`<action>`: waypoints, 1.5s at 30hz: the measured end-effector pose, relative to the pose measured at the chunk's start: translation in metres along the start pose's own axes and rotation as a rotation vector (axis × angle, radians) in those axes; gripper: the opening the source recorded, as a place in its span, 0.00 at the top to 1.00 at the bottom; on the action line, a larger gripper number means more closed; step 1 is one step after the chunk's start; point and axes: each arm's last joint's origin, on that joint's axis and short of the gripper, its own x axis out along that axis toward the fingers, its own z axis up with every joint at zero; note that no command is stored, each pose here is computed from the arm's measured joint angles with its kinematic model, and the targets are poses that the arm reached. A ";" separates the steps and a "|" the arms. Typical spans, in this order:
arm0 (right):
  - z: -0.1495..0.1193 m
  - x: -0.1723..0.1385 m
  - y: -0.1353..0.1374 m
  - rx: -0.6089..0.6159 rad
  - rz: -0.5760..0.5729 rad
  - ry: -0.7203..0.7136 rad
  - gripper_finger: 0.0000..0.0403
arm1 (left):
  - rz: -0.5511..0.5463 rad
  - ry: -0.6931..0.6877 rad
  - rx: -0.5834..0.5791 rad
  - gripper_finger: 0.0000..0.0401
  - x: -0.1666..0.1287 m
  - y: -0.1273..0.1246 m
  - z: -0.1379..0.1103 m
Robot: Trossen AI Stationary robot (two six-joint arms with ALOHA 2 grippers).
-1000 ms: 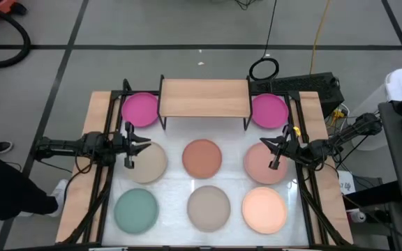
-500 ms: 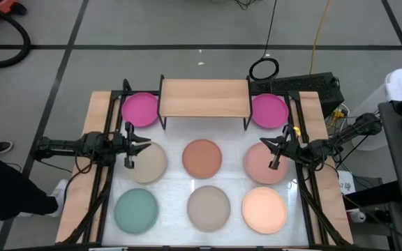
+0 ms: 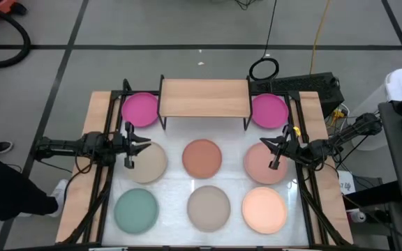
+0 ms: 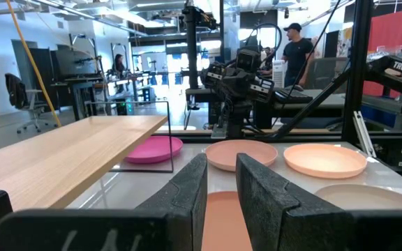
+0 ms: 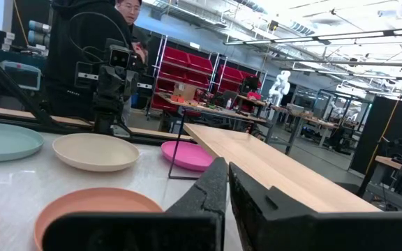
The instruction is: Place and stack plates onto a shelf
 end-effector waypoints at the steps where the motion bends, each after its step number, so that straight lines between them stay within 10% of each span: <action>1: 0.000 0.000 0.000 0.000 0.000 0.000 0.99 | 0.000 0.000 0.000 0.80 0.000 0.000 0.000; 18: 0.009 0.000 -0.002 0.395 0.060 -0.094 0.99 | 0.000 0.000 0.000 0.80 0.000 0.000 0.000; 29: 0.033 0.011 -0.018 0.076 -0.089 -0.128 0.99 | 0.000 0.000 0.000 0.80 0.000 0.000 0.000; 45: 0.067 0.041 -0.022 -0.138 -0.191 0.324 0.99 | 0.000 -0.006 -0.001 0.80 0.000 0.000 0.001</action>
